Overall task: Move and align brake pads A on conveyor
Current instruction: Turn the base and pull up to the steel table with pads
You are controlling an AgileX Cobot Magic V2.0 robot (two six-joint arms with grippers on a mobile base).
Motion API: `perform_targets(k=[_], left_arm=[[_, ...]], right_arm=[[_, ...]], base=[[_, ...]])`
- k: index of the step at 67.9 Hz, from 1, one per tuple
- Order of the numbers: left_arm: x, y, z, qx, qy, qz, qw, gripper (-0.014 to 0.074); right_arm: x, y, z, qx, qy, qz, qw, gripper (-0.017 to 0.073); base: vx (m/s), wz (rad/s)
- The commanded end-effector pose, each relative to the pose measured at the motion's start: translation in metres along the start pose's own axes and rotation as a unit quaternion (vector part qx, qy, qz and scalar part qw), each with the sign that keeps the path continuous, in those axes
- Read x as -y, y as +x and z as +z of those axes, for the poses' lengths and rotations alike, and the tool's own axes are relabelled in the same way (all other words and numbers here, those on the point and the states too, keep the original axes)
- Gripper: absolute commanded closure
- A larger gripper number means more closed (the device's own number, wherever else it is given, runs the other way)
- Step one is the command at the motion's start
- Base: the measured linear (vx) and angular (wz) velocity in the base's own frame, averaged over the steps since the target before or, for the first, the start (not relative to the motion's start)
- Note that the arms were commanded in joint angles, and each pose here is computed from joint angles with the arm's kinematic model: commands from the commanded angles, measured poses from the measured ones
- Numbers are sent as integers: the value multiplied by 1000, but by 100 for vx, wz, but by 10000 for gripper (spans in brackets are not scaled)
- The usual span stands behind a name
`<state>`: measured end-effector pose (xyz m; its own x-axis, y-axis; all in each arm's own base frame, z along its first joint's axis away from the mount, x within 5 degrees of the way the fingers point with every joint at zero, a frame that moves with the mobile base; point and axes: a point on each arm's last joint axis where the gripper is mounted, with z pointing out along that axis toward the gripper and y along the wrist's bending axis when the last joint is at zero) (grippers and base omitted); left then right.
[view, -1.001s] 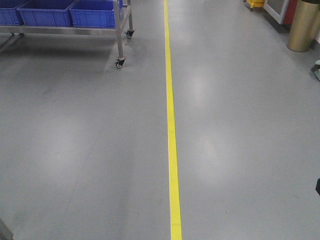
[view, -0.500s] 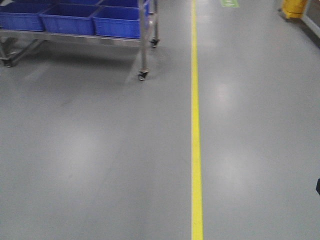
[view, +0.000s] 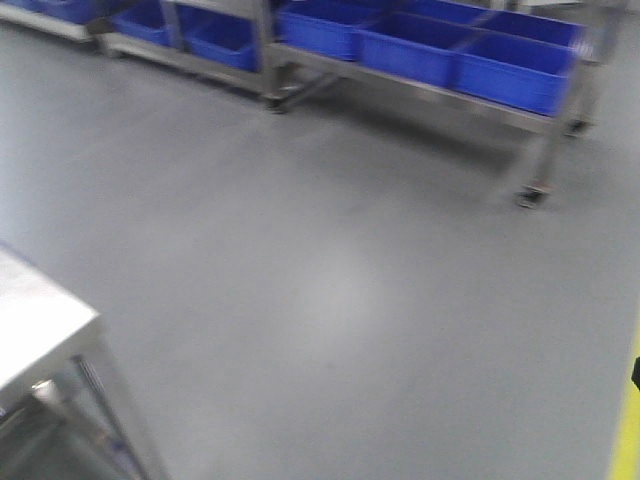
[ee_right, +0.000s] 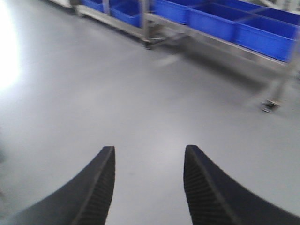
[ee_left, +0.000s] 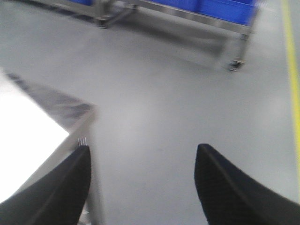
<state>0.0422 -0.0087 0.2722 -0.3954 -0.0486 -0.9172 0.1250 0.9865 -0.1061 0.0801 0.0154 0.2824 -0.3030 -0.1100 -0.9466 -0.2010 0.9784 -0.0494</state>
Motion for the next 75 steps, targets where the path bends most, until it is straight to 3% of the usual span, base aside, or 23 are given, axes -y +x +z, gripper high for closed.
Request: perform_targets(k=[1,33,75], left_arm=[[1,-12,-2,37,5,-3,999,134],[1,-12,-2,37,5,-3,999,134],[1,-12,-2,37,5,-3,999,134]], right_arm=[[2,-14,-2,45,10,-2,999,233],[2,-14,-2,45,10,-2,999,233],[2,-14,-2,45,10,-2,999,233]], base=[[25,115],[23,98],[18,71]])
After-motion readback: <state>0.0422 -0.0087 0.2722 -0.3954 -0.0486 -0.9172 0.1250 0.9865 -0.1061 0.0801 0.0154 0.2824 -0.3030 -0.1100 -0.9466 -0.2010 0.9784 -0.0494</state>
